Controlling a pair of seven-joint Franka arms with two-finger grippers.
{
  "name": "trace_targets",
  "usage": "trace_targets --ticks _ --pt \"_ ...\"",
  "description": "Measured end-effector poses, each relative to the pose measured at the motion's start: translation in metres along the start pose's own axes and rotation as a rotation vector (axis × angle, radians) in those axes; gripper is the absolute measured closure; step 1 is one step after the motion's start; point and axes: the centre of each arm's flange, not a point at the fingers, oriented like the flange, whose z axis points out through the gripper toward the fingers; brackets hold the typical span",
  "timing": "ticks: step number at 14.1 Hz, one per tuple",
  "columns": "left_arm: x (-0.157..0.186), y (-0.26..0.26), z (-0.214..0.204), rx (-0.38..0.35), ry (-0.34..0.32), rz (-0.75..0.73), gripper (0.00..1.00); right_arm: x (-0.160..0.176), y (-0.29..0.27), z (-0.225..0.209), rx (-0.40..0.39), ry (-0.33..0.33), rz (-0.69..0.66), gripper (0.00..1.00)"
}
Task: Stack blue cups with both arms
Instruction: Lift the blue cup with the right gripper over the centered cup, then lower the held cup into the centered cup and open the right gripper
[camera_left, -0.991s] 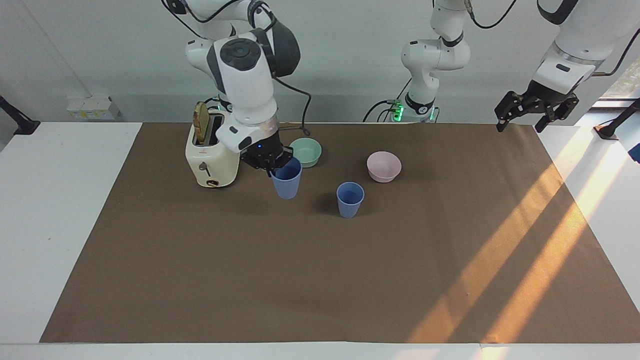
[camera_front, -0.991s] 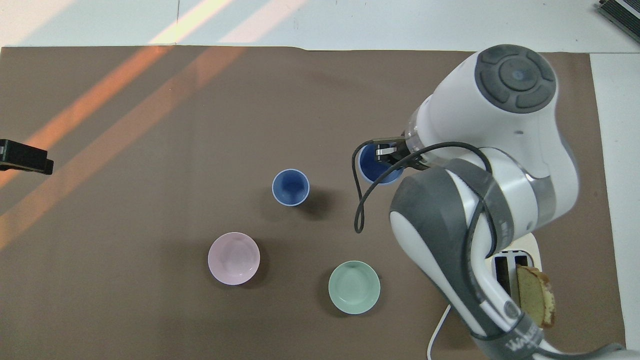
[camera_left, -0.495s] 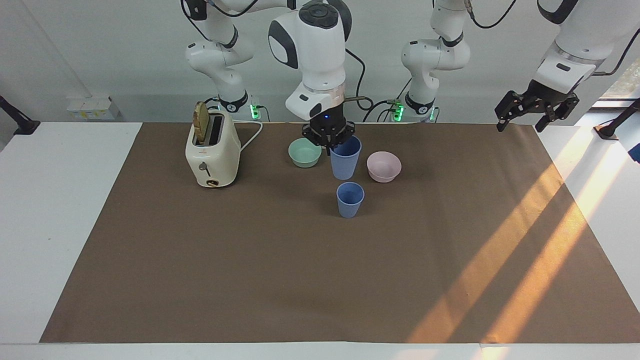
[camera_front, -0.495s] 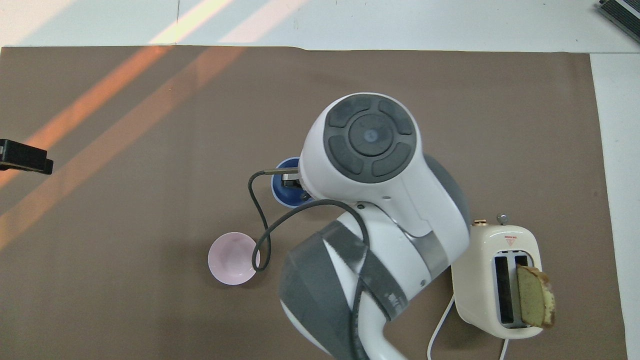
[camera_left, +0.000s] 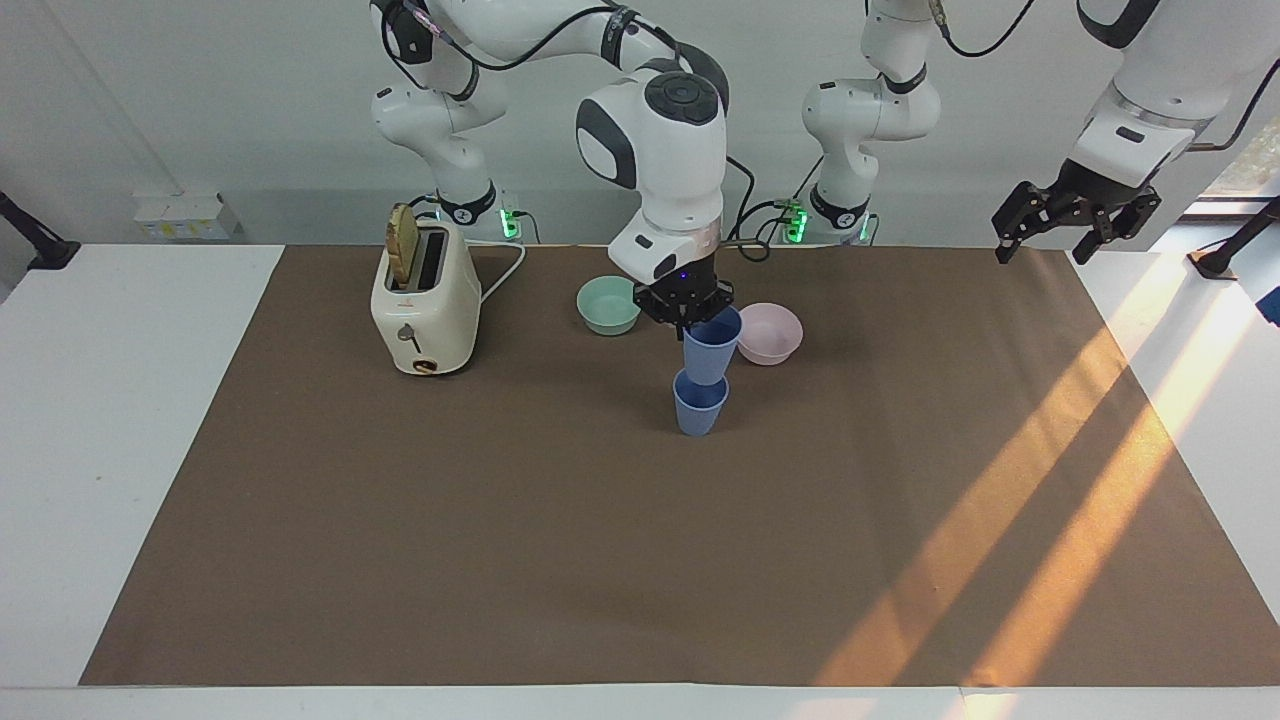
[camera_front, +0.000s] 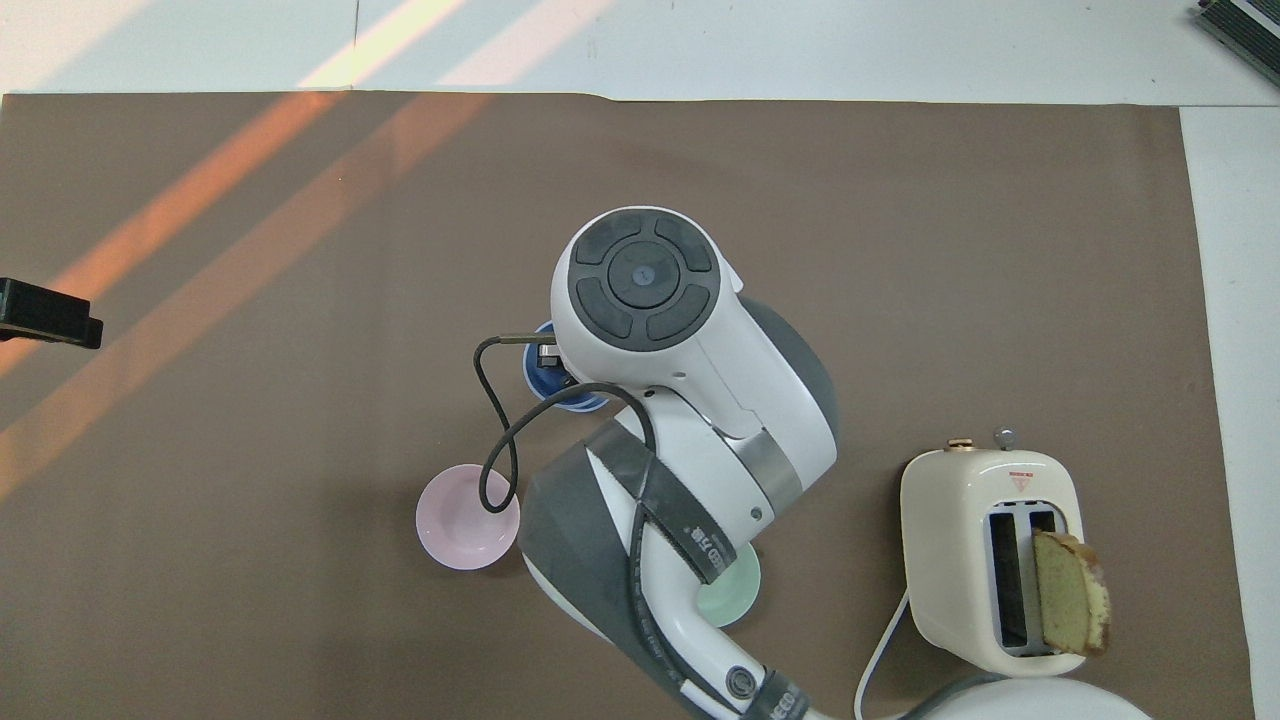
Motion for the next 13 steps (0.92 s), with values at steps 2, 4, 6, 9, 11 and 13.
trace_targets --ticks 2,4,6,9,11,13 --pt "0.0 0.0 0.0 0.0 0.0 0.0 0.0 0.0 0.001 0.004 -0.005 -0.003 0.0 0.96" --pt "0.0 0.0 0.0 0.0 0.0 0.0 0.0 0.001 -0.001 0.008 0.004 0.007 -0.001 0.96" --pt "0.0 0.0 0.0 0.0 0.0 0.0 0.0 0.001 -0.001 0.016 0.01 0.012 -0.002 0.96" --pt "0.0 0.0 0.0 0.0 0.0 0.0 0.0 -0.001 0.001 0.027 -0.003 -0.002 -0.002 0.96" --pt "0.0 0.0 0.0 0.0 0.0 0.0 0.0 -0.002 0.001 0.036 -0.005 -0.005 -0.003 0.96" --pt "0.0 0.0 0.0 0.0 0.0 0.0 0.0 -0.002 0.001 0.042 -0.009 -0.01 -0.003 0.96"
